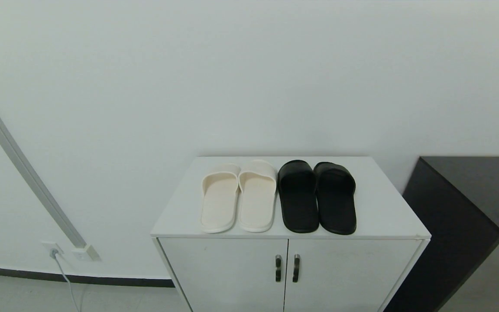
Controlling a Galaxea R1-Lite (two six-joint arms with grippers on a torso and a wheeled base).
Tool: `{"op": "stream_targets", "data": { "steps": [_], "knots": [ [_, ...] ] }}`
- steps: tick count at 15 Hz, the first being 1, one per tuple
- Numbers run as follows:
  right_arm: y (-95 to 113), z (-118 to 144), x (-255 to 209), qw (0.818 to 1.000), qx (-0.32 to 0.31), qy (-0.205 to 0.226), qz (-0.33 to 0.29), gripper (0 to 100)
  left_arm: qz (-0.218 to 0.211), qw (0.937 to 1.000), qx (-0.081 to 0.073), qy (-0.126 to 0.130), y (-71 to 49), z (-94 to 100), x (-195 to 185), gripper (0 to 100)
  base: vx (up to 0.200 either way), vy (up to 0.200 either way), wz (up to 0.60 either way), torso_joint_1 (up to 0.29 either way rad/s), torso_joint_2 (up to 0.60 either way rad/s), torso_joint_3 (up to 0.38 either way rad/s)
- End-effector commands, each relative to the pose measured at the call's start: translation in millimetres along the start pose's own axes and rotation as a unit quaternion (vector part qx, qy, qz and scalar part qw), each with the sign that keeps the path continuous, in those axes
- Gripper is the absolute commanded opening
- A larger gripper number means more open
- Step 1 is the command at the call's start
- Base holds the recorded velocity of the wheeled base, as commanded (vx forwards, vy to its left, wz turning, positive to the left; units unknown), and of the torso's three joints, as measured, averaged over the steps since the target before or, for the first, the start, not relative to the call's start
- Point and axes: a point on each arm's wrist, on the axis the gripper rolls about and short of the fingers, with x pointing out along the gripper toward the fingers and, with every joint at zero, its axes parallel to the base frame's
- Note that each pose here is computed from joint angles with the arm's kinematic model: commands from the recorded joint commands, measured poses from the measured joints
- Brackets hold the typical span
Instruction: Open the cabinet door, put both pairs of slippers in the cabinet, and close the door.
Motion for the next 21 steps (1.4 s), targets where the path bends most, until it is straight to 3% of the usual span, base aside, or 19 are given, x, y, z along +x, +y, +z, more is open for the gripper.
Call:
{"op": "stream_targets", "data": {
  "steps": [1, 3, 7, 11, 17, 21],
  "knots": [
    [4.3, 23.7, 63.2, 0.988, 0.026, 0.111, 0.106, 100, 0.0, 1.0, 0.0, -0.002, 0.0, 0.6, -0.1, 0, 0.0, 0.0, 0.0, 0.0, 0.0, 0.0],
    [25.9, 43.1, 95.1, 0.979, 0.058, 0.136, 0.141, 100, 0.0, 1.0, 0.0, 0.0, 0.0, 0.0, 0.0, 0, 0.0, 0.0, 0.0, 0.0, 0.0, 0.0],
    [74.7, 54.5, 165.2, 0.986, 0.04, 0.115, 0.116, 100, 0.0, 1.0, 0.0, 0.0, 0.0, 0.0, 0.0, 0, 0.0, 0.0, 0.0, 0.0, 0.0, 0.0],
    [121.8, 55.7, 213.2, 0.989, 0.042, 0.121, 0.078, 100, -0.001, 1.0, 0.0, 0.0, 0.0, 0.0, 0.0, 0, 0.0, 0.0, 0.0, 0.0, 0.0, 0.0],
    [163.1, 40.4, 274.1, 0.994, 0.014, 0.106, -0.035, 100, 0.0, 1.0, 0.0, 0.0, 0.0, 0.0, 0.0, 0, 0.0, 0.0, 0.0, 0.0, 0.0, 0.0],
    [176.8, 25.3, 302.2, 0.993, 0.01, 0.091, -0.073, 100, -0.001, 1.0, 0.0, 0.0, 0.0, 0.0, 0.0, 0, 0.0, 0.0, 0.0, 0.0, 0.0, 0.0]
  ]
}}
